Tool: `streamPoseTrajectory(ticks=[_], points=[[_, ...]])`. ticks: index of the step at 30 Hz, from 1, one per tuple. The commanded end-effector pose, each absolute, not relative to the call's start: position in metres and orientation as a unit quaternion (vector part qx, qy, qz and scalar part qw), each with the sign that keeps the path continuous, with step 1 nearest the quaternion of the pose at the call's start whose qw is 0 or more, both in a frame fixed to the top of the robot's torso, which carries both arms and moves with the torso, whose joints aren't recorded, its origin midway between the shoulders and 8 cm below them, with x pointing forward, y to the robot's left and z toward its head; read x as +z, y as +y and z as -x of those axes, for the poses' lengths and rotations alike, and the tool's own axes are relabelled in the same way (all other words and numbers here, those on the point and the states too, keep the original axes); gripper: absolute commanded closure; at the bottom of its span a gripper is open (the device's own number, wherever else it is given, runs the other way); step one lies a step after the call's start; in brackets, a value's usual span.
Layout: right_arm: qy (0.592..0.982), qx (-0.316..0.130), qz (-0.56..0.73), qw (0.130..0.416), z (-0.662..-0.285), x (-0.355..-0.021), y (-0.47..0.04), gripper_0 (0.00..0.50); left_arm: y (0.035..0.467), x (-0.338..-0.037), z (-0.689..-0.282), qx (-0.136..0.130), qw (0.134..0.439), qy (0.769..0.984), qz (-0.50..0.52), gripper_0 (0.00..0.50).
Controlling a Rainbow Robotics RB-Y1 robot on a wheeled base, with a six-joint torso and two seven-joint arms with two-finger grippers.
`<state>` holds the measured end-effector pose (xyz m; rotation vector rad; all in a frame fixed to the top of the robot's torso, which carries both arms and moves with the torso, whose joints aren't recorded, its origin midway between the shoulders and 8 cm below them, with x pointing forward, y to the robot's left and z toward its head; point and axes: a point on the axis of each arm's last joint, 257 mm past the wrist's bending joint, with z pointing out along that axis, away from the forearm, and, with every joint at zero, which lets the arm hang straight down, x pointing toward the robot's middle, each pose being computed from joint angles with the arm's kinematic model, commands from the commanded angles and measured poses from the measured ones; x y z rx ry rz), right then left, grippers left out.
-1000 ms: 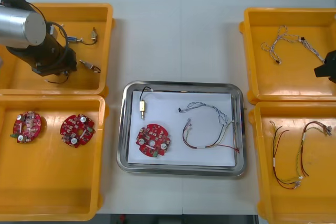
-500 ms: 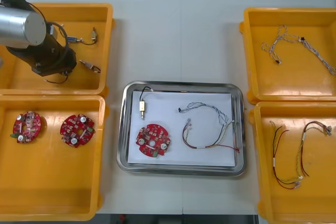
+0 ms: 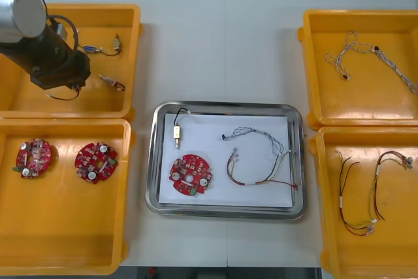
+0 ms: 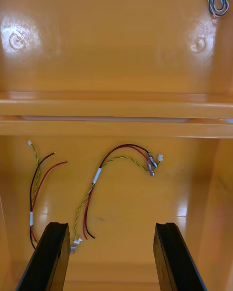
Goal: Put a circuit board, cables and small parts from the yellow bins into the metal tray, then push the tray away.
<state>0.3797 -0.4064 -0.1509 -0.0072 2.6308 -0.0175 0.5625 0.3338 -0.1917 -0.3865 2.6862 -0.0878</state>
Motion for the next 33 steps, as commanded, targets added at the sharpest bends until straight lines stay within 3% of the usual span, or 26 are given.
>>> streamPoseTrajectory(ticks=[1,7,11,14,17,25,33], points=[[0.965,-0.018,-0.010,0.262,-0.376,-0.139,-0.415,0.000,0.340,-0.137,-0.559,-0.022,0.242,0.964,0.112,0.500],[0.965,-0.014,-0.006,0.262,-0.375,-0.139,-0.412,0.000,0.324,-0.114,-0.539,-0.009,0.238,0.966,0.105,0.500],[0.965,-0.015,-0.005,0.263,-0.375,-0.138,-0.411,0.000,0.301,-0.106,-0.525,-0.015,0.234,0.965,0.114,0.500],[0.965,-0.015,-0.006,0.263,-0.375,-0.138,-0.411,0.000,0.278,-0.100,-0.518,-0.028,0.237,0.964,0.114,0.500],[0.965,-0.014,-0.004,0.262,-0.375,-0.138,-0.410,0.000,0.245,-0.092,-0.516,-0.057,0.252,0.959,0.112,0.500],[0.965,-0.013,-0.004,0.261,-0.375,-0.139,-0.410,0.000,0.179,-0.094,-0.507,-0.076,0.273,0.954,0.094,0.500],[0.965,-0.013,-0.005,0.262,-0.375,-0.138,-0.409,0.000,0.110,-0.117,-0.484,-0.080,0.263,0.959,0.070,0.500]])
